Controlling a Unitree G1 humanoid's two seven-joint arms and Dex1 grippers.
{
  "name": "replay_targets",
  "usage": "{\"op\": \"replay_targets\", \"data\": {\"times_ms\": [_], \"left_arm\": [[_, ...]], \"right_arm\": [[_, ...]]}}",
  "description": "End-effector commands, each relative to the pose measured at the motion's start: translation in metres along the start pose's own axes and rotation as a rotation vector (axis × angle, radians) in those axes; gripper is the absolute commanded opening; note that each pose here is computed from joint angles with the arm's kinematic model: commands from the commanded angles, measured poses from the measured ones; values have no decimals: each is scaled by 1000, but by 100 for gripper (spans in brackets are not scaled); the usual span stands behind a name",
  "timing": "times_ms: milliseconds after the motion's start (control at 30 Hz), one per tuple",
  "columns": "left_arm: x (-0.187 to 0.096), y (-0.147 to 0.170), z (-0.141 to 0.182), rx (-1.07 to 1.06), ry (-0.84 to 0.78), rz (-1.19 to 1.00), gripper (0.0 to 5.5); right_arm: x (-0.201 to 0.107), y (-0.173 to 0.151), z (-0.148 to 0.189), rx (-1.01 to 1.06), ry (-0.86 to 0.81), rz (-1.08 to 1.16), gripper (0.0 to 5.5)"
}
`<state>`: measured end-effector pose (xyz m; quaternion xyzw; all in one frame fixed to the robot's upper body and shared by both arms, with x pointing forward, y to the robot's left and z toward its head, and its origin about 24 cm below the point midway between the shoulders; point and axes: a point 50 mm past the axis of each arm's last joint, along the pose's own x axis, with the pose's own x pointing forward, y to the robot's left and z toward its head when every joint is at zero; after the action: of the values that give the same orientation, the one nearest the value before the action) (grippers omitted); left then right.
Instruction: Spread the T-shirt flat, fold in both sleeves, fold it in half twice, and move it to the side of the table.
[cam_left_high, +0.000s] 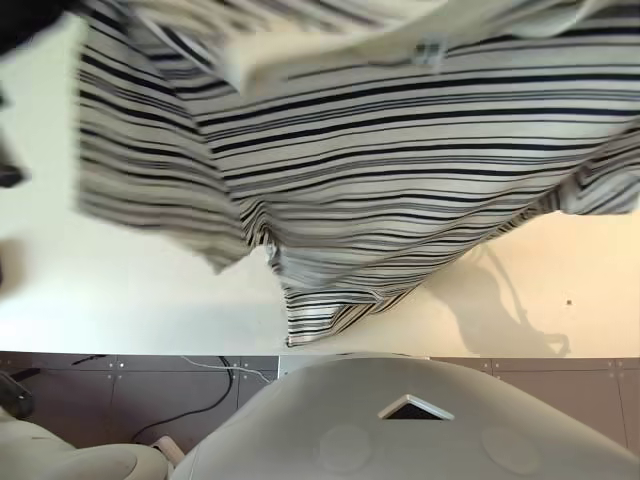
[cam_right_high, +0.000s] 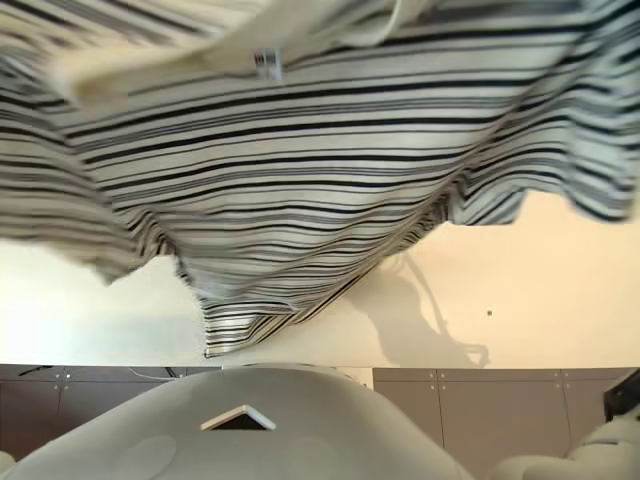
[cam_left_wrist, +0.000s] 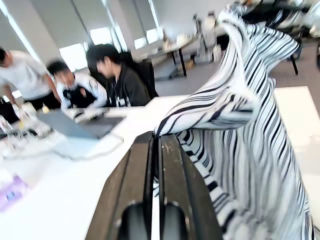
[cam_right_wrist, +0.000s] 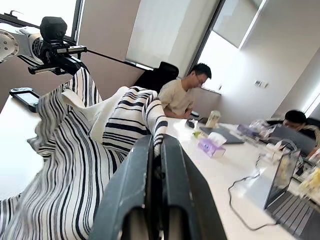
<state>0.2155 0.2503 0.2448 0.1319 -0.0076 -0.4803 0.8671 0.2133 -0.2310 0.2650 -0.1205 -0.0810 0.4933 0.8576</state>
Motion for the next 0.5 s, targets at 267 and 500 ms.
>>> {"op": "replay_targets", "data": {"times_ms": [267, 500], "left_arm": [[117, 74, -143, -110, 253, 245, 12], [158, 64, -184, -429, 413, 437, 12]], "right_arm": [[125, -80, -158, 113, 339, -162, 10], [138, -74, -202, 112, 584, -371, 10]]}}
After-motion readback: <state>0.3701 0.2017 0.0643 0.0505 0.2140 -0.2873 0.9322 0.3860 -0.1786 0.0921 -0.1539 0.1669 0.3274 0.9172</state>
